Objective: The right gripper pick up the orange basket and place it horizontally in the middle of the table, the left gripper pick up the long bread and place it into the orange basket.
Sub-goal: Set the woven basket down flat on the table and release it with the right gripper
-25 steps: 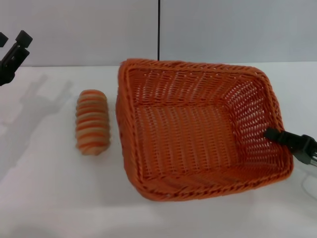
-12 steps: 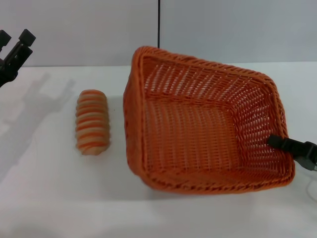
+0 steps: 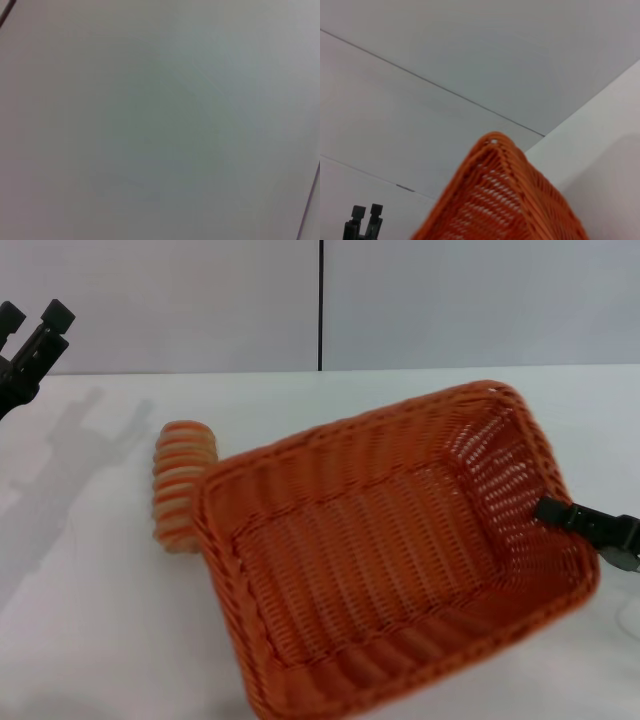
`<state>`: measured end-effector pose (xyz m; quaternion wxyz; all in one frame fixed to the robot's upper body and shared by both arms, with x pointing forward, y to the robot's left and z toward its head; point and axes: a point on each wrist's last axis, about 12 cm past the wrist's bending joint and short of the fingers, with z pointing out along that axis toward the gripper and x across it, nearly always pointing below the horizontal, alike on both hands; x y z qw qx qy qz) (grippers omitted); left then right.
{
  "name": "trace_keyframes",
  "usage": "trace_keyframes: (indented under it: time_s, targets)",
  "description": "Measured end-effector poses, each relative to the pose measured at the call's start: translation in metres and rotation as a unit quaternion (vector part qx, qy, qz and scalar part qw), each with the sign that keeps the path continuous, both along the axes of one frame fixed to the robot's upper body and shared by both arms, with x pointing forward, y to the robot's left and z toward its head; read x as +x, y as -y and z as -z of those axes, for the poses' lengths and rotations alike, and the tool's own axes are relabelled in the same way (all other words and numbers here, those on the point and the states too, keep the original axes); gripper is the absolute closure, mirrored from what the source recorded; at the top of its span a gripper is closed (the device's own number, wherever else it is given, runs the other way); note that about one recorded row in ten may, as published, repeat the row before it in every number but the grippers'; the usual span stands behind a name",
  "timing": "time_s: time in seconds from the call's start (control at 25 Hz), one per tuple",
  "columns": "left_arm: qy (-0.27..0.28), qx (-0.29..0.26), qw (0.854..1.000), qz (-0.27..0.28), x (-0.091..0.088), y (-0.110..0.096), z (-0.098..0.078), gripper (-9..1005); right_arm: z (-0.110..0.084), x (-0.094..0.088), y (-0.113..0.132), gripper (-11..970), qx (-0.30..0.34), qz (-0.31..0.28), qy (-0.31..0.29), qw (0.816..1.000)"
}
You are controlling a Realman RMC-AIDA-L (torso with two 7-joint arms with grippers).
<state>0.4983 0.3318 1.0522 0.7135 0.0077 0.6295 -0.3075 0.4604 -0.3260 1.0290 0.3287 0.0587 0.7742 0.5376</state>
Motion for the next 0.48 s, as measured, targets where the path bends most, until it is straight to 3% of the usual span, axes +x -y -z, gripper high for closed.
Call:
trace_keyframes:
  time_s: [0.12,0.2,0.48]
  targets:
    - [0.000,0.000,1.000,0.000,0.0005,0.0003,0.0000,151,-0.0013,-0.0007,0.0002,779,0.005,0.000,0.003,1.000]
    - [-0.001,0.000,1.000,0.000,0.0006,0.0002,0.0001,151,-0.0018,-0.0013,0.0011,572,0.008,0.002,0.003,1.000]
    - [0.000,0.000,1.000,0.001,0.0019,0.0009,-0.0005,151,-0.0030,-0.0071,0.0023,448,0.025,0.002,-0.002,1.000]
